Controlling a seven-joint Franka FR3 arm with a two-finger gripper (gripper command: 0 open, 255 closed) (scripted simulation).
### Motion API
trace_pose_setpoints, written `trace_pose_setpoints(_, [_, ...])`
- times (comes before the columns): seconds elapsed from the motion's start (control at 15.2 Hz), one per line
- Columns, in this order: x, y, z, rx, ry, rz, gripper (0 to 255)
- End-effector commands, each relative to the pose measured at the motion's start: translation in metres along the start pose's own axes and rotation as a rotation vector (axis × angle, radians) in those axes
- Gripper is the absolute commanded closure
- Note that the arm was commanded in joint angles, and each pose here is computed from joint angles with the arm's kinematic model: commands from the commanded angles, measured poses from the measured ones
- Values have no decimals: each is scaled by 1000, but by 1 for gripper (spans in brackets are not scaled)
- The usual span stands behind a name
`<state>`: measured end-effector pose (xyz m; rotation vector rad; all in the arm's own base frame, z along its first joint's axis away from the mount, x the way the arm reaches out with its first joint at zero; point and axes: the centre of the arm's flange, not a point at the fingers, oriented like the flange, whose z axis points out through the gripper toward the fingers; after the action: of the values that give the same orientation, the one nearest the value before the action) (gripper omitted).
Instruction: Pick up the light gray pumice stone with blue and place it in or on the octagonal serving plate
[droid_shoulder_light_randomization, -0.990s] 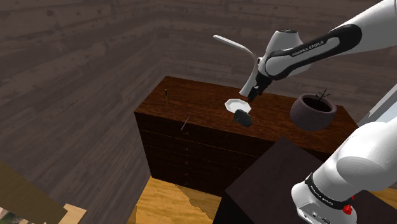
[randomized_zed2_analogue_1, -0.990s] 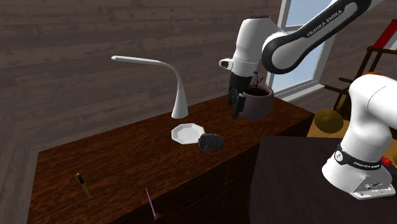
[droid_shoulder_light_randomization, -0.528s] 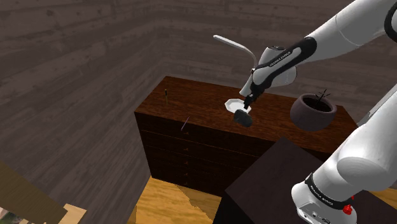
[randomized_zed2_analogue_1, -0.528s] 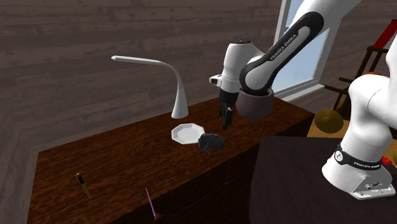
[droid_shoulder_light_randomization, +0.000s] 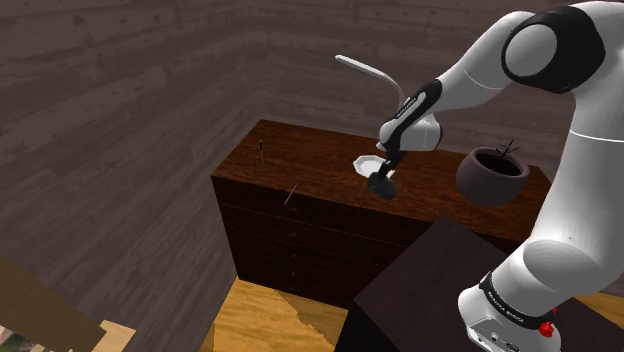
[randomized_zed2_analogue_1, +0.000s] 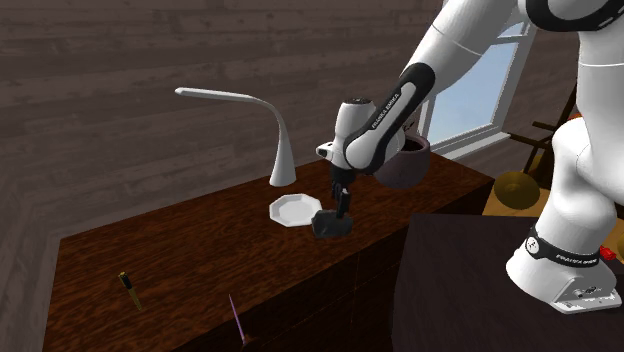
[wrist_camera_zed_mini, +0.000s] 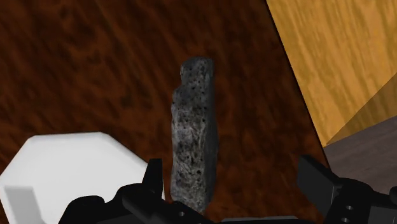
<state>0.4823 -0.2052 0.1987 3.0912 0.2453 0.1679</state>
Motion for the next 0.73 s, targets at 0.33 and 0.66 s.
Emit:
trace_pose_setpoints(0.33, [3, 6, 42, 3, 0, -5, 0])
trace_pose_setpoints(0.66, [3, 6, 55, 3, 0, -5, 0])
